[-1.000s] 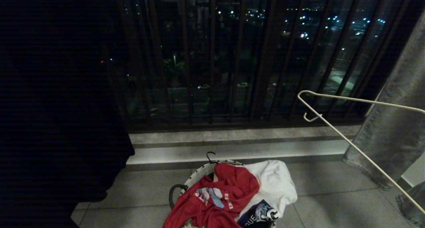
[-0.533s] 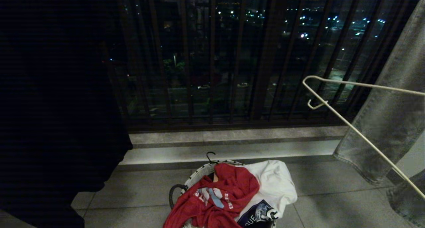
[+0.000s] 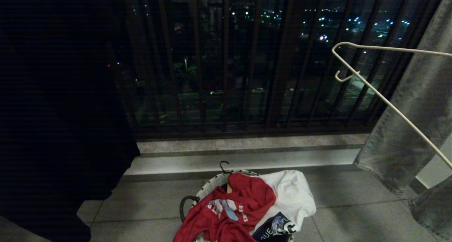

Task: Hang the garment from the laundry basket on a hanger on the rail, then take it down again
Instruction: Pick up clothes from the basket

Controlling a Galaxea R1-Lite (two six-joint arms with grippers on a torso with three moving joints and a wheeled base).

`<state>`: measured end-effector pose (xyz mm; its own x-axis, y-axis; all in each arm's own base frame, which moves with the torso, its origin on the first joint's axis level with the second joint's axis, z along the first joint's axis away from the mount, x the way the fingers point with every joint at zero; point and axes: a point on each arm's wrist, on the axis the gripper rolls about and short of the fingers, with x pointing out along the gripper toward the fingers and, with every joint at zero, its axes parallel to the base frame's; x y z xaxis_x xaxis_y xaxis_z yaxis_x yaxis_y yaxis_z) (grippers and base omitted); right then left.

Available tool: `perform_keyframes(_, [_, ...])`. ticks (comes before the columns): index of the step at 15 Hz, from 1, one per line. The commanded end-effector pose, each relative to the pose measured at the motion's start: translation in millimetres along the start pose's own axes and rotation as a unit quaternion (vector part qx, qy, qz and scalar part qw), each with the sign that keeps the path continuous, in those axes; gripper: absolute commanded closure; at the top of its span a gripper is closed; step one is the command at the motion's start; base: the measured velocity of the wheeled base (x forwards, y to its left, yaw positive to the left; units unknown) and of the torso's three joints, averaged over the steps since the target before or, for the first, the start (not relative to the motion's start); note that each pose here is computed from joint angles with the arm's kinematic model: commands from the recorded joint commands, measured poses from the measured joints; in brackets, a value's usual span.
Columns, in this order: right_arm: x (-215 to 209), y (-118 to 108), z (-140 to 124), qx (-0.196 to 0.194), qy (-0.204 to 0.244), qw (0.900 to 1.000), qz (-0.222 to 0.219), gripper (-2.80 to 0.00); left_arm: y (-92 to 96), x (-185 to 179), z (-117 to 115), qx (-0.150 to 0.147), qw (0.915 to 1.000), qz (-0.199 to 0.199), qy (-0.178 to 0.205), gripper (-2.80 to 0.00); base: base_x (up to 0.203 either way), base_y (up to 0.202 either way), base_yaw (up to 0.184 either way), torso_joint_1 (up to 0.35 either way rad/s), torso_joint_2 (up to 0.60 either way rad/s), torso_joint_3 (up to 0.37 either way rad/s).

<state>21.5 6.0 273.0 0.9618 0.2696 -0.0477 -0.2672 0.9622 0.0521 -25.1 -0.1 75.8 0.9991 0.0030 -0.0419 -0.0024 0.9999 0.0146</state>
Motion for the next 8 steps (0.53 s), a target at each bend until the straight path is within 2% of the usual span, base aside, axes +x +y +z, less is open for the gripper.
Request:
perform_keyframes(1, [5.5, 2.6, 2.0, -0.003, 0.007, 1.000, -0.001, 0.00, 0.0, -0.1, 0.0, 0.000, 1.0000, 0.000, 0.000, 0.00, 0.000, 0.000, 0.000, 0.000, 0.00, 0.000])
perform_keyframes(8, [-5.0, -1.6, 8.5, 0.018, -0.038, 0.999, 0.004, 0.00, 0.1, -0.6, 1.7, 0.000, 1.0000, 0.002, -0.003, 0.00, 0.000, 0.000, 0.000, 0.000, 0.00, 0.000])
